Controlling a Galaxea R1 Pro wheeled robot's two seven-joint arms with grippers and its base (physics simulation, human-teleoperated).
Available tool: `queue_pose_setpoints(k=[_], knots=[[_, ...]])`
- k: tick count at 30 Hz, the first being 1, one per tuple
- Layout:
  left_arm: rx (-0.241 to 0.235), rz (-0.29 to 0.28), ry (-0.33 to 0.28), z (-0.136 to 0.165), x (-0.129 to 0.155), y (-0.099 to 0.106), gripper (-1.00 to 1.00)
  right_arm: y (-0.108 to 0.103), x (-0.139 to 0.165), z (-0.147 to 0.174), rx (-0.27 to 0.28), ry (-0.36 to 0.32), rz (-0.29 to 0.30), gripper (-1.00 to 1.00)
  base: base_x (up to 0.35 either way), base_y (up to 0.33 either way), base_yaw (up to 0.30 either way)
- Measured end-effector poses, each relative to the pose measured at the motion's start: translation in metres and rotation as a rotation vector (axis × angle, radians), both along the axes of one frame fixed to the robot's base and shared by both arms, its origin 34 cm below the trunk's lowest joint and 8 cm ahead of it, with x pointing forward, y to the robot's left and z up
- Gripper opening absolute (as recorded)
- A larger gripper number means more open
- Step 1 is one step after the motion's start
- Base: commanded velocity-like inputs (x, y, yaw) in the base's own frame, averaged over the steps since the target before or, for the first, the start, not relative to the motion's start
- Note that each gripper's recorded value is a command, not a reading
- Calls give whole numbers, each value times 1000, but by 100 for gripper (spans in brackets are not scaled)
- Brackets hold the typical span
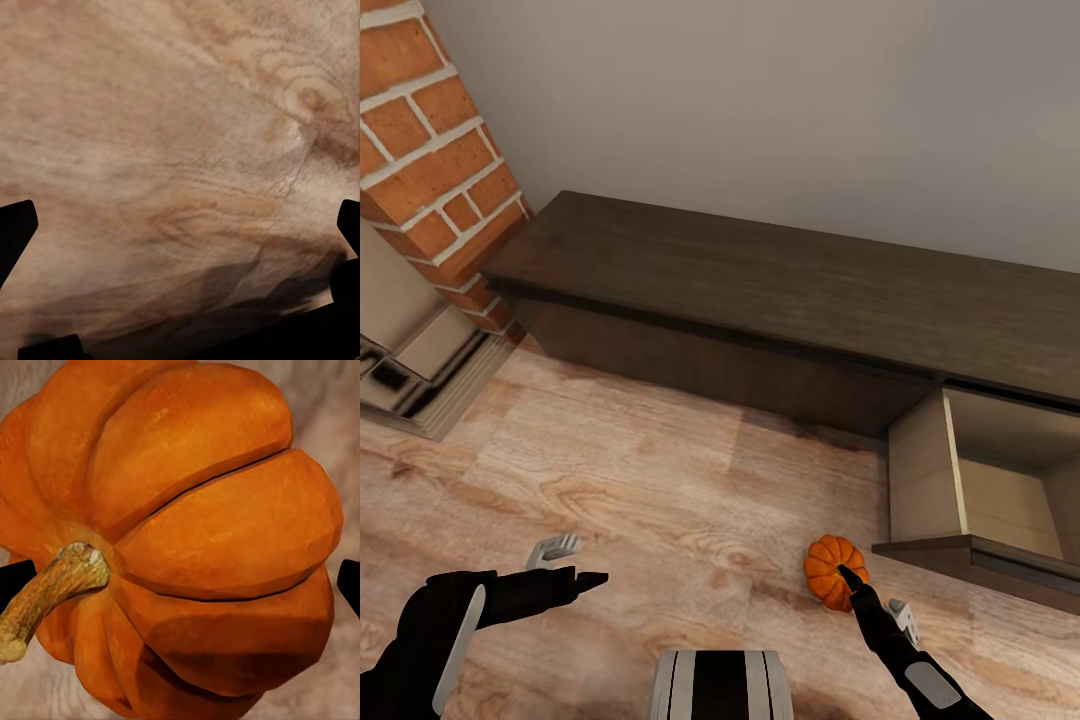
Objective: Place each of the two pumpkins and all three candles from the living room inside a cabinet in the living room (use any cabinet), then make sure every cabinet is closed, and position the cauldron so it is next to a table in the living room.
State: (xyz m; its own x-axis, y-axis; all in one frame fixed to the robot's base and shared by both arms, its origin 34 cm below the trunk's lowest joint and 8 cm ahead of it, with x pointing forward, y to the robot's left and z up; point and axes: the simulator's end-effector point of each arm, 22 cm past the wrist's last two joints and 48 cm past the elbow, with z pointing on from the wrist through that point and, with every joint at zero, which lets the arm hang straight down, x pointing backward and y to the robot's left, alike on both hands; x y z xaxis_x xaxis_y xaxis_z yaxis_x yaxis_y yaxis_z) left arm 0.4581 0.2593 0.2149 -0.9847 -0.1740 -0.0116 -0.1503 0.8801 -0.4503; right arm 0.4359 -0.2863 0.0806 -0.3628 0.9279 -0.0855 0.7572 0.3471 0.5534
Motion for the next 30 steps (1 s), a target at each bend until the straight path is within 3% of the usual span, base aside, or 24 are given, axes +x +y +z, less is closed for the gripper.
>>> queue_pose_setpoints(k=[6,7,30], knots=[[0,0,0,0,0,0,100,-2,1,0,-12,-5,0,100,0,0,0],[0,0,0,0,0,0,100,-3,1,0,-14,-6,0,-100,0,0,0],[-2,1,-8,3,2,-1,100,-3,5,4,-19,-17,2,-100,0,0,0]])
